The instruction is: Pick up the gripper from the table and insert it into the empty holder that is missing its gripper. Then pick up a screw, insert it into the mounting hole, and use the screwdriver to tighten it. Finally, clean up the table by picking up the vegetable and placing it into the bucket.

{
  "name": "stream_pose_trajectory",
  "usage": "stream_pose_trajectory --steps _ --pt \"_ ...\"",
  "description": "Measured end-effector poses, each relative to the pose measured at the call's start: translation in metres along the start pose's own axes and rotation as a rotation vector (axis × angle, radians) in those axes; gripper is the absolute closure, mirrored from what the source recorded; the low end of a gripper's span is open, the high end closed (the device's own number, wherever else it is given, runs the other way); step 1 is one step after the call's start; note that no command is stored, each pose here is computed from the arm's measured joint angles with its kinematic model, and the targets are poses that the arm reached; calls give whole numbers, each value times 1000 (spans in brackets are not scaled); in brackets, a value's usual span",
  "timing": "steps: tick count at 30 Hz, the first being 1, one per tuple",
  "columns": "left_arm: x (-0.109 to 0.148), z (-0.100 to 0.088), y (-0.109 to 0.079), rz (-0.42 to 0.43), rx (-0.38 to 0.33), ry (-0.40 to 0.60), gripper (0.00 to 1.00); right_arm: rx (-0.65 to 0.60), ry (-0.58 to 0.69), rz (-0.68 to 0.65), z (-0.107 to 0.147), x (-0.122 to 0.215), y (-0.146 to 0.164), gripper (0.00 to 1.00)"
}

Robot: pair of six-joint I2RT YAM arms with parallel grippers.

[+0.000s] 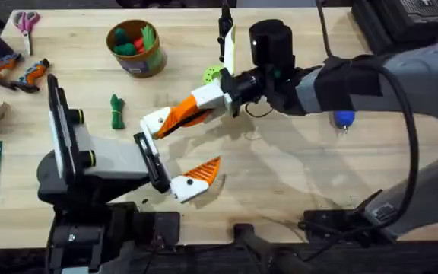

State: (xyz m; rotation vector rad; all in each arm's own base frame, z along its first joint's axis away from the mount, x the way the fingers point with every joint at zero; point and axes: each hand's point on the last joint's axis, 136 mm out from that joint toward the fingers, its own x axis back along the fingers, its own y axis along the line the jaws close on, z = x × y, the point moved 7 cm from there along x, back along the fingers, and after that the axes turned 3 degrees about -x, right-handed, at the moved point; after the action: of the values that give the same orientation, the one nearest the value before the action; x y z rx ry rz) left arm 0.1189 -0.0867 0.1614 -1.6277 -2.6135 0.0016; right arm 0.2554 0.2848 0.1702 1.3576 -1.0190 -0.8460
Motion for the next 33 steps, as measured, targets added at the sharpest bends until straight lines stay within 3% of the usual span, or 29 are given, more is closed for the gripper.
stream_pose_trajectory --steps 33 --pt "2 0 11 -100 32 2 14 -12 -105 58 -6 -19 1 993"
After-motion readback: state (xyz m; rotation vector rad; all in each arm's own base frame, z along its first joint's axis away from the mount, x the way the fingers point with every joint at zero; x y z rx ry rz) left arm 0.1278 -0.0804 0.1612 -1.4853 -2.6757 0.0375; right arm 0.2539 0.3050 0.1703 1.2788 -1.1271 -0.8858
